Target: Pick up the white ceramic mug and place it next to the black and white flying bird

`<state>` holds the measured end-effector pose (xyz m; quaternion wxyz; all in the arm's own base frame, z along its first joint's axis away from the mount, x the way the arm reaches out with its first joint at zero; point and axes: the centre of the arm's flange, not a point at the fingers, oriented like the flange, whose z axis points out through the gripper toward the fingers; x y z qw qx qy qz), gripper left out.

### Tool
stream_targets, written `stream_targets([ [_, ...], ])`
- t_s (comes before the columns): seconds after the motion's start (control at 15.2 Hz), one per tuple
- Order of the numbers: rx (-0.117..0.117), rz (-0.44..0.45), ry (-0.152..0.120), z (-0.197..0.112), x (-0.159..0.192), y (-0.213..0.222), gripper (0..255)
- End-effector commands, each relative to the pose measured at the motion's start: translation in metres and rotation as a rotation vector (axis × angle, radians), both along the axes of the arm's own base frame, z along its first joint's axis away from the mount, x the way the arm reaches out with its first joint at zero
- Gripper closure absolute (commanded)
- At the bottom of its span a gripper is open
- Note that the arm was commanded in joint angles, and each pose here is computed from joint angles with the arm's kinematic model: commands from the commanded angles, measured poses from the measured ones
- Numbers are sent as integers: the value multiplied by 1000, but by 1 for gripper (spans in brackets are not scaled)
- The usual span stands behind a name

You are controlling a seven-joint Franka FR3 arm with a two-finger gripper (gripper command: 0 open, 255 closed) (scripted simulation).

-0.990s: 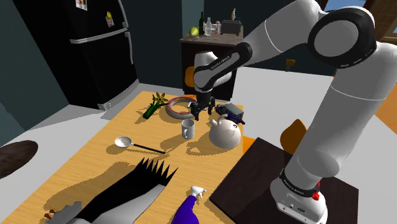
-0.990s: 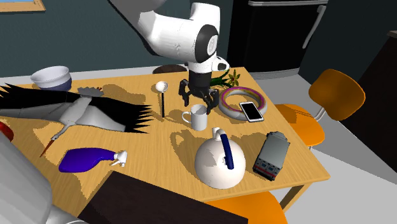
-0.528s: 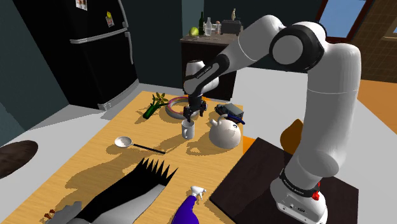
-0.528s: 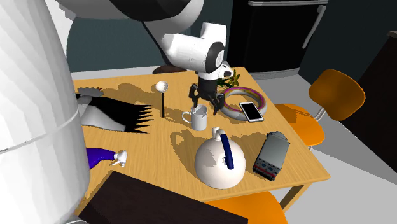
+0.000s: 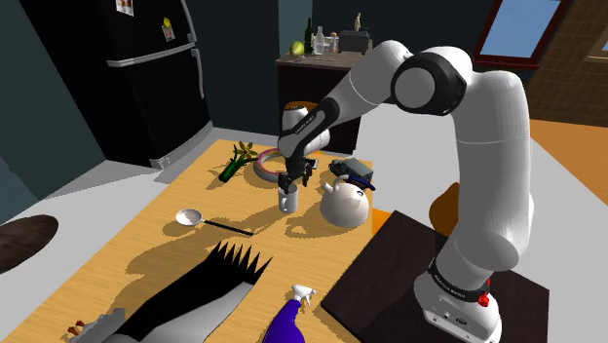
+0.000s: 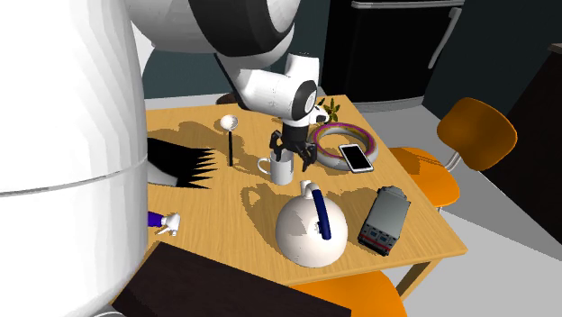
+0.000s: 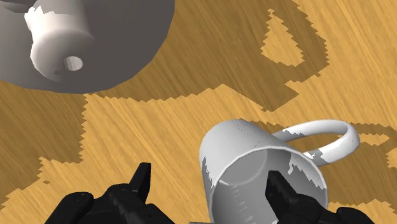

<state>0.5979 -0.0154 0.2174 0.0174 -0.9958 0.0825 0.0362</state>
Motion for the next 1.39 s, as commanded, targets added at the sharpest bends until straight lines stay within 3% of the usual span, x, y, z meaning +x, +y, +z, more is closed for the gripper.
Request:
stream_targets([
  [0.0,0,0,-1,-7,0,1,0],
  [0.46,0,0,-1,-7,0,1,0],
  [0.53,0,0,-1,-7,0,1,255],
  [1.12,0,0,-1,-7,0,1,255],
  [1.32,0,0,-1,8,0,1,255],
])
